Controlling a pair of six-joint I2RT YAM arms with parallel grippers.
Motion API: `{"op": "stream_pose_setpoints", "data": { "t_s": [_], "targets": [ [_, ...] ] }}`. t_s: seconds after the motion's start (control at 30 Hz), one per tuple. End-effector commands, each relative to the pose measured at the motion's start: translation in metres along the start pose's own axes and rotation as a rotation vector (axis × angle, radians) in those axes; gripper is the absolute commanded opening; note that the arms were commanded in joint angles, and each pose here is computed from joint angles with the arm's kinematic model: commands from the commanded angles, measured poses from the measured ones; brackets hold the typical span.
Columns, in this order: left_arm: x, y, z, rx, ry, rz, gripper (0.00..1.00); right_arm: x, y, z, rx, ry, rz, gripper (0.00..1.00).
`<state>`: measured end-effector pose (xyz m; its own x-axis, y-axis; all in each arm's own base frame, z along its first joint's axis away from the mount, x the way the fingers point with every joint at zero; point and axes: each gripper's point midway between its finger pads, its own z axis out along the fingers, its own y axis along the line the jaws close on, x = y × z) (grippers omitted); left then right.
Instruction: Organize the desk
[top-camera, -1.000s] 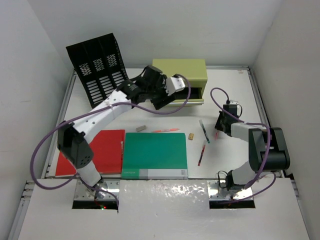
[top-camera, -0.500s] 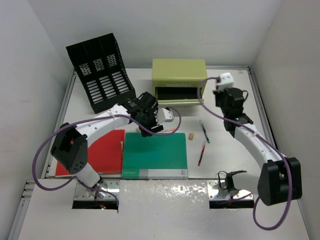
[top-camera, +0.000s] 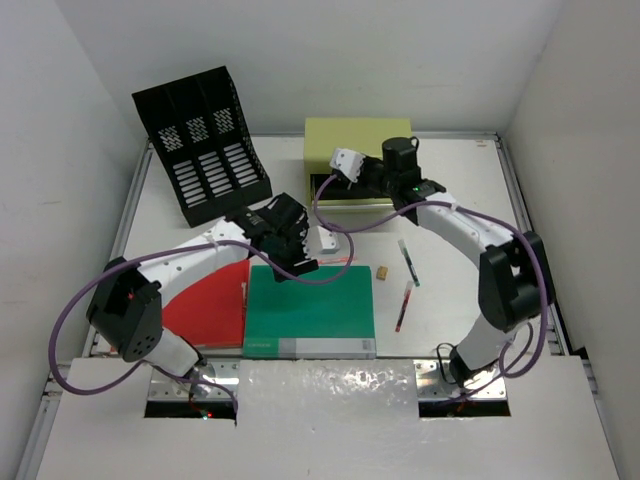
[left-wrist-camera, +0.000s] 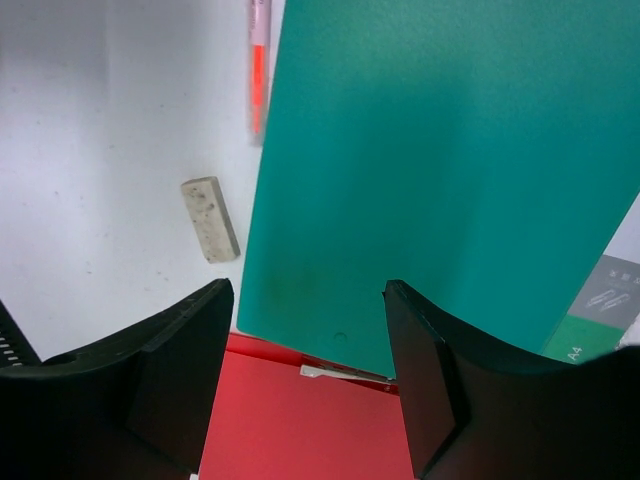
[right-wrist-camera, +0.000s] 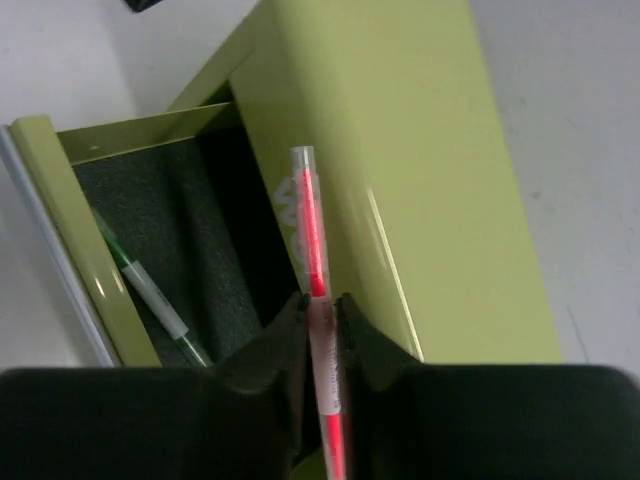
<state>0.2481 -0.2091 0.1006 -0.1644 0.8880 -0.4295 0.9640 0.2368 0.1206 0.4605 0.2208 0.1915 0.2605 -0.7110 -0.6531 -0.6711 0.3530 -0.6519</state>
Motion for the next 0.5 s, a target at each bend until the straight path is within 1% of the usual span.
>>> {"op": "stream_pose_setpoints", "data": {
  "t_s": [0.0,0.03,0.07,0.1,0.3,0.37,0.4,0.43,0.47],
  "targets": [
    [-0.007,-0.001,-0.005,-0.011,-0.039,0.038,0.60,-0.021,0.003,0.007,-0.079,-0.055,-0.106,0.21],
    [-0.007,-0.001,-0.004,-0.008,-0.039,0.039,0.60,-0.020,0.007,0.009,-0.089,-0.055,-0.095,0.26],
    [-0.007,-0.001,-0.003,-0.006,-0.042,0.041,0.61,-0.021,0.007,0.009,-0.081,-0.061,-0.091,0.43],
    [-0.007,-0.001,0.000,-0.002,-0.040,0.042,0.61,-0.021,0.008,0.009,-0.074,-0.063,-0.080,0.49],
    [-0.014,0.003,0.018,0.021,-0.040,0.032,0.61,-0.038,-0.015,-0.007,0.044,-0.097,0.022,0.59],
    [-0.024,0.007,0.022,0.016,-0.069,0.038,0.61,-0.050,-0.032,-0.021,0.134,-0.132,0.103,0.65],
    [-0.029,0.009,0.026,0.015,-0.077,0.038,0.61,-0.052,-0.039,-0.028,0.176,-0.135,0.138,0.67],
    [-0.038,0.015,0.028,-0.004,-0.107,0.036,0.61,-0.049,-0.047,-0.036,0.239,-0.117,0.220,0.68],
    [-0.045,0.019,0.031,-0.013,-0.120,0.037,0.61,-0.052,-0.056,-0.044,0.286,-0.130,0.252,0.69]
  ]
}}
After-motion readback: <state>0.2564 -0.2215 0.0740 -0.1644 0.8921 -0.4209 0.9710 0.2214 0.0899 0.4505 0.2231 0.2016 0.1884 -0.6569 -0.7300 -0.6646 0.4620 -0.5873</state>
